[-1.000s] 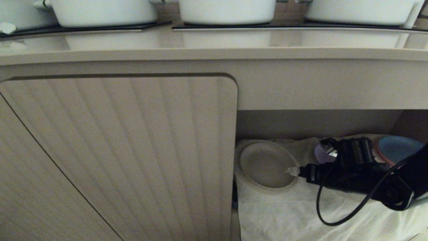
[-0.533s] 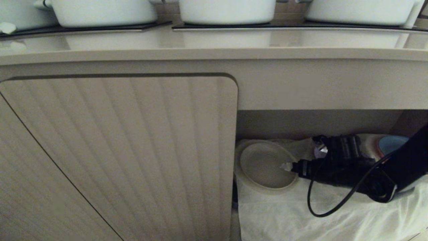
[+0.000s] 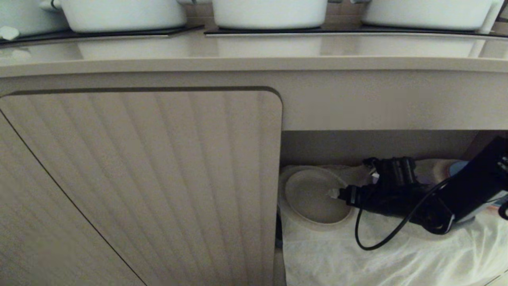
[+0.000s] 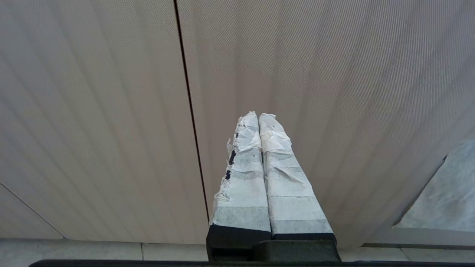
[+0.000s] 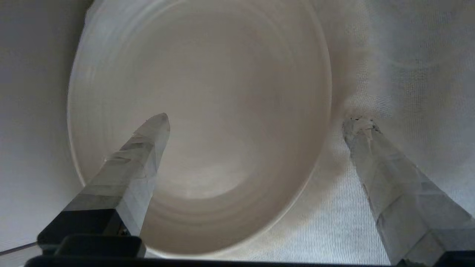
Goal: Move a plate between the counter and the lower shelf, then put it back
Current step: Pick up the plate in the cupboard
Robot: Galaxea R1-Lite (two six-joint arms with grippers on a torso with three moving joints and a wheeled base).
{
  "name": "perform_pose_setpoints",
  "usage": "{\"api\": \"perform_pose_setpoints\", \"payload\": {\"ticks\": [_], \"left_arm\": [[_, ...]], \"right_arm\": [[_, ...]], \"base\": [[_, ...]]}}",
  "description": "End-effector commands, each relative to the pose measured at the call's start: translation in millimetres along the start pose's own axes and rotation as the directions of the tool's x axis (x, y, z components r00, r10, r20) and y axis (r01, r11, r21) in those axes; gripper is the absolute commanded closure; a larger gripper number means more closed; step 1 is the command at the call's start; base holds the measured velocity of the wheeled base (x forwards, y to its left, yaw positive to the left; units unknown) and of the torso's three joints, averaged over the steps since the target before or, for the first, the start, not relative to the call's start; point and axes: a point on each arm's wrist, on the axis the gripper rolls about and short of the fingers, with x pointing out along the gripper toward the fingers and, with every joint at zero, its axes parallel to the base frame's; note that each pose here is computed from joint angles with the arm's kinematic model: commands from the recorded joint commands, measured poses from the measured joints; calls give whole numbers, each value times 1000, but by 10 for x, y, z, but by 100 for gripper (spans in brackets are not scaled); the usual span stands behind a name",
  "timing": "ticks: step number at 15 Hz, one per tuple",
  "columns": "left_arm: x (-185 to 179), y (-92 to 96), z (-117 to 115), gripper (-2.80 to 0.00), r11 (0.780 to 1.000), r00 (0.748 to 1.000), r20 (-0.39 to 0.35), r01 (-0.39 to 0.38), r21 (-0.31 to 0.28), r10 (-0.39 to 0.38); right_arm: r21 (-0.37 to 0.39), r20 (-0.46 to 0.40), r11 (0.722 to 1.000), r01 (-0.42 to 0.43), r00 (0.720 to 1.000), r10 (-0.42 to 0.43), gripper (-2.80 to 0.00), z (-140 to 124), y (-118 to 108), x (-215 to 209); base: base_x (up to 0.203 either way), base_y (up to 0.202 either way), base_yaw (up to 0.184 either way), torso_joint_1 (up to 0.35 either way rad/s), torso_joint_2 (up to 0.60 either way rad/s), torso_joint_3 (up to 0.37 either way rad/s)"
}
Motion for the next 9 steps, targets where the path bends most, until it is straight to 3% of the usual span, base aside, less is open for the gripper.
{"api": "perform_pose_setpoints", "payload": {"ticks": [1,9], "left_arm": [[-1,0,2,0,1000,1000,1,0,0,0],[0,0,2,0,1000,1000,1,0,0,0]], "right_arm": [[0,7,1000,-6,1000,6,-280,12,9,5],[-5,24,1000,-14,1000,14,-280,18,62,-212]], "base": [[0,0,0,0,0,0],[0,0,0,0,0,0]]}}
